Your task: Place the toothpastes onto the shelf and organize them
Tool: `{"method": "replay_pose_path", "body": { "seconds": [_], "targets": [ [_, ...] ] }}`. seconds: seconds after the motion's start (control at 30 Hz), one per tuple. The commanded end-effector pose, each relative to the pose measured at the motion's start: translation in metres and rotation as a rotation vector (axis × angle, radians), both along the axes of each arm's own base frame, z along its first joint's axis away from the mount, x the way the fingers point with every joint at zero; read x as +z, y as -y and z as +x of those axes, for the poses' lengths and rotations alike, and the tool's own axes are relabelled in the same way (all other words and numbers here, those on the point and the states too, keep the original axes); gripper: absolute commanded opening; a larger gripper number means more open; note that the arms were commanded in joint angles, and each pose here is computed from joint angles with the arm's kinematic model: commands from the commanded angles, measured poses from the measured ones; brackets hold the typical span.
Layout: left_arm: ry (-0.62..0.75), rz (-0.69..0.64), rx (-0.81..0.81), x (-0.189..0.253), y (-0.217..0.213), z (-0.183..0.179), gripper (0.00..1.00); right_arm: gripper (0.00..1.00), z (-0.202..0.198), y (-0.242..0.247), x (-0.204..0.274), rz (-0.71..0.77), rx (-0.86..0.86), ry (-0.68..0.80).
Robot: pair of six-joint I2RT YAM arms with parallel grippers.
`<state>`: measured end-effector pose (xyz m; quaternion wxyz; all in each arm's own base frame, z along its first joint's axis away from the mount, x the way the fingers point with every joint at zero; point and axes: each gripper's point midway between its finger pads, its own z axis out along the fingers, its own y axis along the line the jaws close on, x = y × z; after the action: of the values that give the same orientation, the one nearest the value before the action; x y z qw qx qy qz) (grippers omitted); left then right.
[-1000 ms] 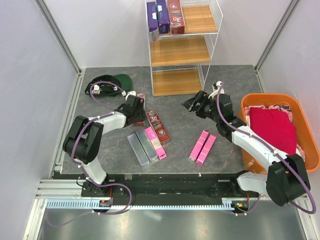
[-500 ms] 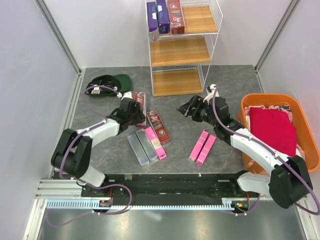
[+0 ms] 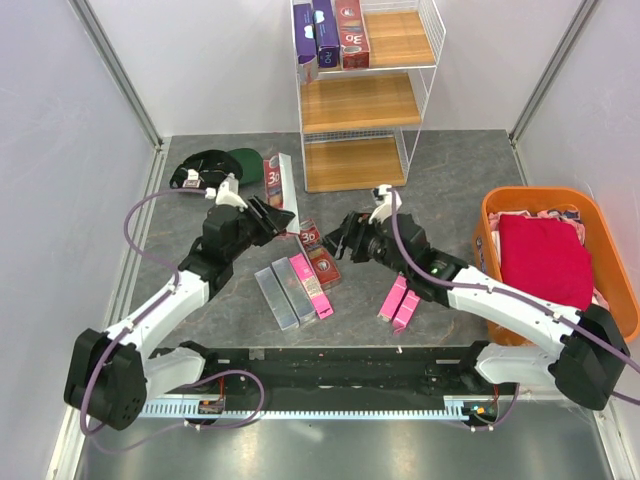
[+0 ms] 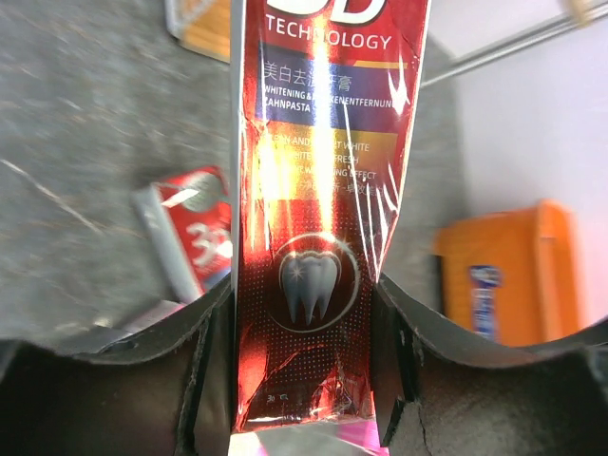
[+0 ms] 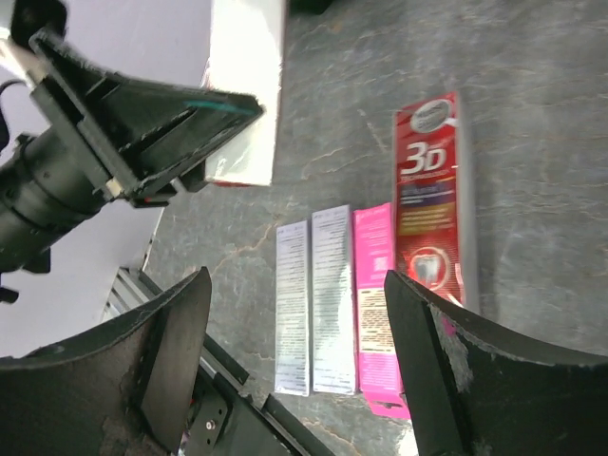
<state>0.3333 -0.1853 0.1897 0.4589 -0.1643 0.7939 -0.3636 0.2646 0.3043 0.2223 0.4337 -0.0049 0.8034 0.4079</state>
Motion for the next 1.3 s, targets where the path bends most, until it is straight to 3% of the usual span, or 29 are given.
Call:
{"method": "replay_pose_path", "body": {
  "seconds": [0.0,0.23,0.6,0.9,1.27],
  "targets": [
    [0.121,-0.279,-0.049,0.063,0.015,-0.009,0.51,0.82,0.001,-0.020,0.041,-0.001,-0.028,0.143],
    [0.153,-0.332,-0.081,0.081,0.016,-0.021,0.50,0.82,-0.017,-0.067,0.042,-0.039,0.073,0.171],
    [0.173,-0.352,-0.125,0.094,0.020,-0.028,0.50,0.82,0.004,-0.089,0.042,-0.094,0.053,0.195],
    [0.171,-0.432,-0.208,0.105,0.031,-0.035,0.50,0.82,0.025,-0.084,0.044,-0.133,-0.032,0.281],
    [0.123,-0.658,-0.284,0.106,0.042,-0.046,0.51,0.73,0.029,-0.068,0.043,0.010,-0.179,0.350]
  ]
}}
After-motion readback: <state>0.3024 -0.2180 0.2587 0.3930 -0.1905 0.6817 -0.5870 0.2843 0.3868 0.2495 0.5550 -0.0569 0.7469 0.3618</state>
